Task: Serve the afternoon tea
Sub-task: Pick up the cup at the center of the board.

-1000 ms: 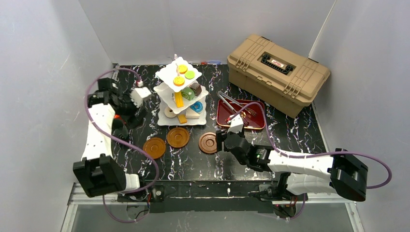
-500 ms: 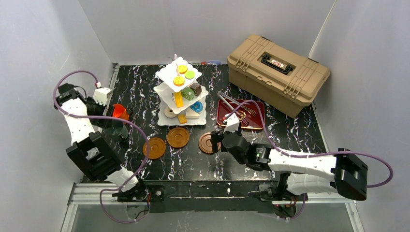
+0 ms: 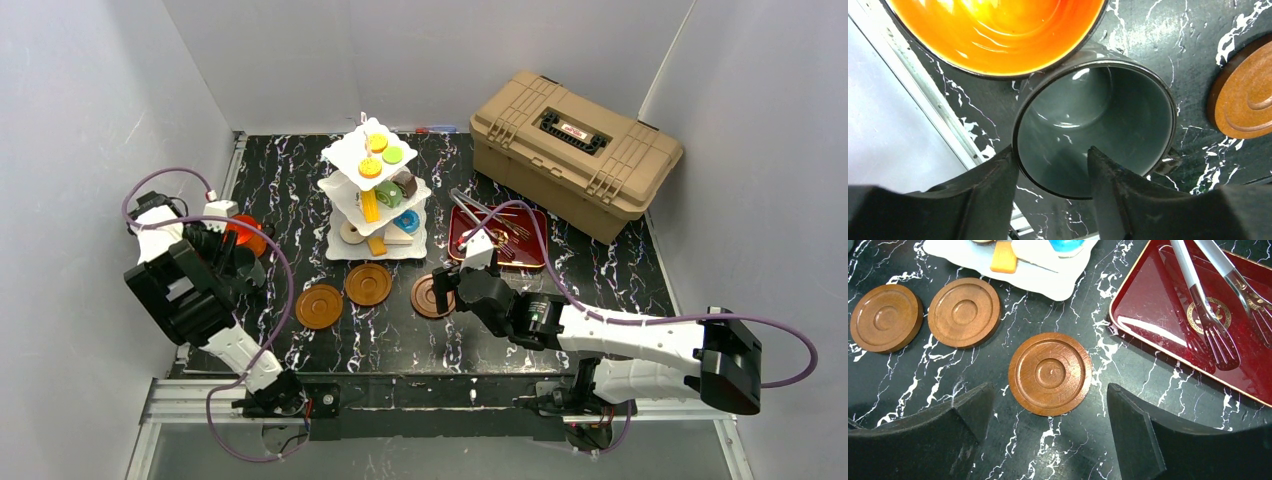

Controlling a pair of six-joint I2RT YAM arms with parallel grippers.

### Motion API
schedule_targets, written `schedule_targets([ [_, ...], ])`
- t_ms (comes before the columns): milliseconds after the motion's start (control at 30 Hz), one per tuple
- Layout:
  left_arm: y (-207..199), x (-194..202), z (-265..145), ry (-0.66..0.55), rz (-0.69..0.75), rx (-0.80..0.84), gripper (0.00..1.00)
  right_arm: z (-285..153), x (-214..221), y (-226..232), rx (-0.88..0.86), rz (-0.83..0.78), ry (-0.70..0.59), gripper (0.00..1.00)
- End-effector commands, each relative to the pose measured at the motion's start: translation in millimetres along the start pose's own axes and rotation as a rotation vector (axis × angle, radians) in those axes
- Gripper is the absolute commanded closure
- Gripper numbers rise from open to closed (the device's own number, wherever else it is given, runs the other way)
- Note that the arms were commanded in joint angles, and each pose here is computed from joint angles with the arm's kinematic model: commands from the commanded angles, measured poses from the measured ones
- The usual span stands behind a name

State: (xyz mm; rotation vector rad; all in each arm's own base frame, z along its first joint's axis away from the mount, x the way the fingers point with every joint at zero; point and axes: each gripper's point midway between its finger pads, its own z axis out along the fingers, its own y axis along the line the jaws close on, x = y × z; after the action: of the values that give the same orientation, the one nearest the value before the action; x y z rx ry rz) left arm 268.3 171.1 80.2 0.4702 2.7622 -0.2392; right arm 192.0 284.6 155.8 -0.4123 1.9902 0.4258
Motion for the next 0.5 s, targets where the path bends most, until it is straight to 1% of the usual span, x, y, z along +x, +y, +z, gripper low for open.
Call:
schedule_targets([
  [0,1.6,-12.4,0.8,-0.059,-0.026,0.014,0.57,-4.7,-23.8,6.9,-0.009,0.034,-0.055,0.11],
  [67,-0.3,-11.4,3.3,-0.059,-0.036,0.026,0.70,-4.7,-22.1,7.4,-0.010,0.033,-0.055,0.11],
  [100,-2.3,-10.2,4.2,-0.059,-0.040,0.031,0.79,-4.4,-20.4,7.6,-0.012,0.032,-0.054,0.11],
  [133,-6.1,-9.2,4.5,-0.061,-0.042,0.039,0.90,-4.0,-19.3,8.2,-0.017,0.033,-0.055,0.11],
  [167,-11.7,-8.4,4.2,-0.066,-0.043,0.051,0.97,-3.6,-18.4,9.7,-0.025,0.032,-0.056,0.12],
  [200,-18.9,-8.1,2.5,-0.076,-0.041,0.067,1.00,-3.2,-18.8,12.5,-0.040,0.032,-0.059,0.12],
  [333,-59.0,-10.4,-13.7,-0.109,0.013,0.135,1.00,-4.8,-27.0,37.2,-0.170,0.025,-0.101,0.14],
  [467,-102.6,-26.2,-39.9,-0.158,0.092,0.159,1.00,-3.1,-33.9,60.4,-0.270,-0.005,-0.121,0.14],
])
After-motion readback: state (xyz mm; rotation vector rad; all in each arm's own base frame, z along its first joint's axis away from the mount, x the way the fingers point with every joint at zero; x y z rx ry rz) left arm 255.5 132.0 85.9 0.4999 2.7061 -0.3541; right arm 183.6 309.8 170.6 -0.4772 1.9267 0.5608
